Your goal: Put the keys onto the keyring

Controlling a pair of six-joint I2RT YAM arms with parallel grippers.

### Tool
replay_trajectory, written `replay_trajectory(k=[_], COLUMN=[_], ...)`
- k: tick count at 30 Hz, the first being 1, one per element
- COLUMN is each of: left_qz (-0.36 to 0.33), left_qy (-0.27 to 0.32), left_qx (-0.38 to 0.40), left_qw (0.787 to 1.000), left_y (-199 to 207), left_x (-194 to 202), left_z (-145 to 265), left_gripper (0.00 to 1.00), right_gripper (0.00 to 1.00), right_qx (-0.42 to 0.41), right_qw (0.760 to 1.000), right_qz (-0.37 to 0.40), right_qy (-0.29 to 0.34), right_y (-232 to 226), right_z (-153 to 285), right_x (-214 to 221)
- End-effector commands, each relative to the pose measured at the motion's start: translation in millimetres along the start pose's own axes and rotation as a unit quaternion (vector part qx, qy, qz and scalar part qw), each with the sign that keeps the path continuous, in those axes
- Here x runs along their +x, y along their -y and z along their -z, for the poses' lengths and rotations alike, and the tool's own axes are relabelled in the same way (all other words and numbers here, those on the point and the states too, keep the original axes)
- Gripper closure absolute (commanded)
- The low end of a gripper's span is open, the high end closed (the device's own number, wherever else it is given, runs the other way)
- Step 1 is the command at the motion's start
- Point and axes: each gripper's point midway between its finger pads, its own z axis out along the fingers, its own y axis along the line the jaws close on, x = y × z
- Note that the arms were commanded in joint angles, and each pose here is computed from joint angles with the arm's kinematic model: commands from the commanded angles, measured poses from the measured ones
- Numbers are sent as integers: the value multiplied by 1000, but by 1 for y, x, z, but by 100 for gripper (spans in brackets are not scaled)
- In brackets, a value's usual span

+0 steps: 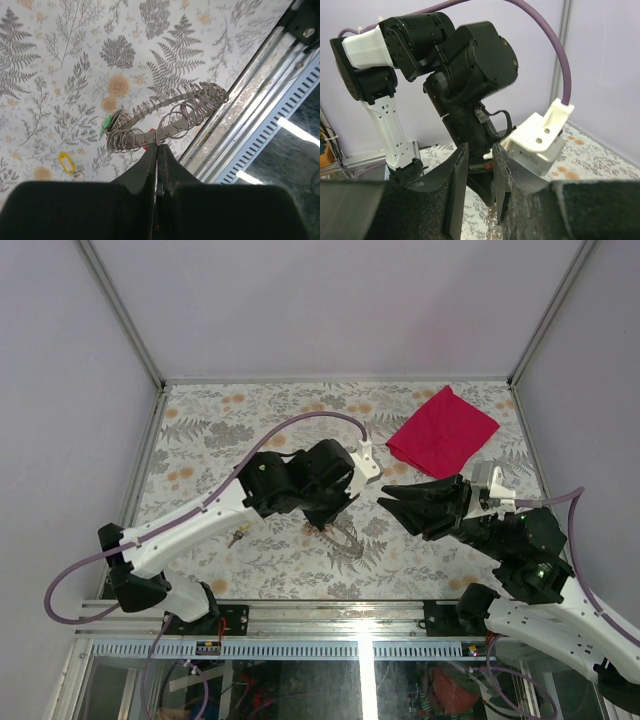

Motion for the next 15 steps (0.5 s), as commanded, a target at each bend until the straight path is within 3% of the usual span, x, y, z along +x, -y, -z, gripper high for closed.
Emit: replay_trajectory(k=[1, 6, 15], left_qz=[-2, 12, 52], left_qy=[-31, -57, -51], left_qx=[-20, -19, 6], left_qw=[999, 998, 997], left_y=[-6, -13, -36], left_x=[8, 14, 14], left_z=[-6, -24, -53], left_gripper=[100, 100, 100], right_gripper=[68, 68, 67], right_qx=[18, 33, 51], right_qw=[1000, 999, 998], right_qz=[15, 16, 17], right_qy=[9, -6, -38], right_y=[5, 9, 15], right_z=[5, 13, 20], right_x=[-7, 0, 11])
